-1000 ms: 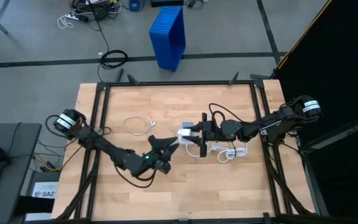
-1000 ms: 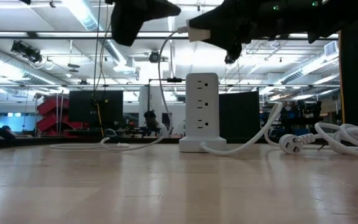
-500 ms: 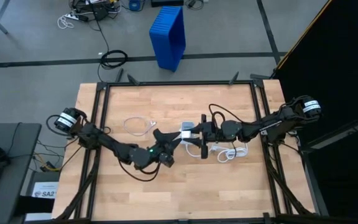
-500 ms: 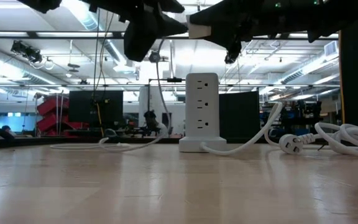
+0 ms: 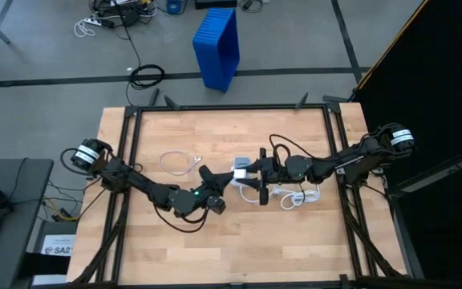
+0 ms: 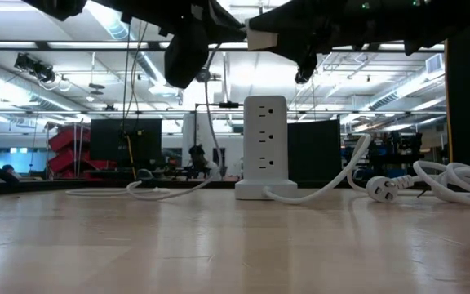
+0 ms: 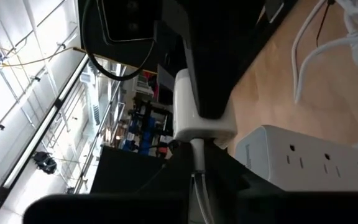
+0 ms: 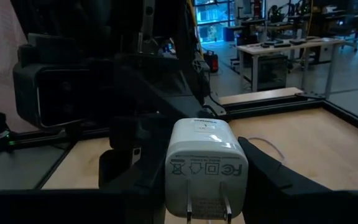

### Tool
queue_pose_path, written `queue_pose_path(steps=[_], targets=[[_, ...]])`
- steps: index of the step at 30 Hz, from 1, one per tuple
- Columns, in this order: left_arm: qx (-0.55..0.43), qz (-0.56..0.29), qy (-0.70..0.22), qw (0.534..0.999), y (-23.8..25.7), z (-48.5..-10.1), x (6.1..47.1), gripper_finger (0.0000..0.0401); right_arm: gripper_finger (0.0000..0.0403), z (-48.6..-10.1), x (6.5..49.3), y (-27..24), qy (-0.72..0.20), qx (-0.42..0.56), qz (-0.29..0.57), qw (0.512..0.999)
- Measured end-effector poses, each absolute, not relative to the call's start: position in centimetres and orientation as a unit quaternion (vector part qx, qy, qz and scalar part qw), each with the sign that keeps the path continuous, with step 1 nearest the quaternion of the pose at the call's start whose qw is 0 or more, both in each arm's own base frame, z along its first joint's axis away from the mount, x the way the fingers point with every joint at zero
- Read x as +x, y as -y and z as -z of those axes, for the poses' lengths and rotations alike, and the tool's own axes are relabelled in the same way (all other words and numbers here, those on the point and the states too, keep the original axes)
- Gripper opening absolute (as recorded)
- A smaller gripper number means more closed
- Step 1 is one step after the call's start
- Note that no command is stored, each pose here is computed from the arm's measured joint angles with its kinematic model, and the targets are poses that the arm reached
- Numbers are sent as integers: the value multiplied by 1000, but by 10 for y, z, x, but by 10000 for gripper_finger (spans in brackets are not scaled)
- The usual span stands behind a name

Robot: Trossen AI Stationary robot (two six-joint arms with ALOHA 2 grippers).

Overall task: Plug in charger
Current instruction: Remove the white charger cable from the white charger adapter

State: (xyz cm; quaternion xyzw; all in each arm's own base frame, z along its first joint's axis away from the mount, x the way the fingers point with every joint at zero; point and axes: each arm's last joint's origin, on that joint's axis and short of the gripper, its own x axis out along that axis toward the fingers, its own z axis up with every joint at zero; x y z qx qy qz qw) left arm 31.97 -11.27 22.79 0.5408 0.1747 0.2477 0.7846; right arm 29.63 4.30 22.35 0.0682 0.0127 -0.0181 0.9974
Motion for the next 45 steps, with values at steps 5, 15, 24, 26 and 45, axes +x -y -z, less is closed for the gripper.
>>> queue_pose_path(steps=[5, 15, 24, 26, 45], targets=[[544, -249, -183, 780, 112, -227, 319, 4, 113, -223, 296, -43, -15, 66, 18, 998], [557, -322, -258, 721, 110, -225, 314, 2, 113, -222, 296, -43, -18, 61, 25, 998], [531, -256, -229, 774, 109, -233, 302, 1, 113, -222, 295, -44, -30, 58, 26, 998], [500, -241, -220, 802, 101, -238, 291, 1, 113, -225, 292, -44, -32, 58, 24, 998], [185, -93, -297, 932, -6, -200, 245, 0, 113, -223, 257, -34, -78, -3, 136, 988]])
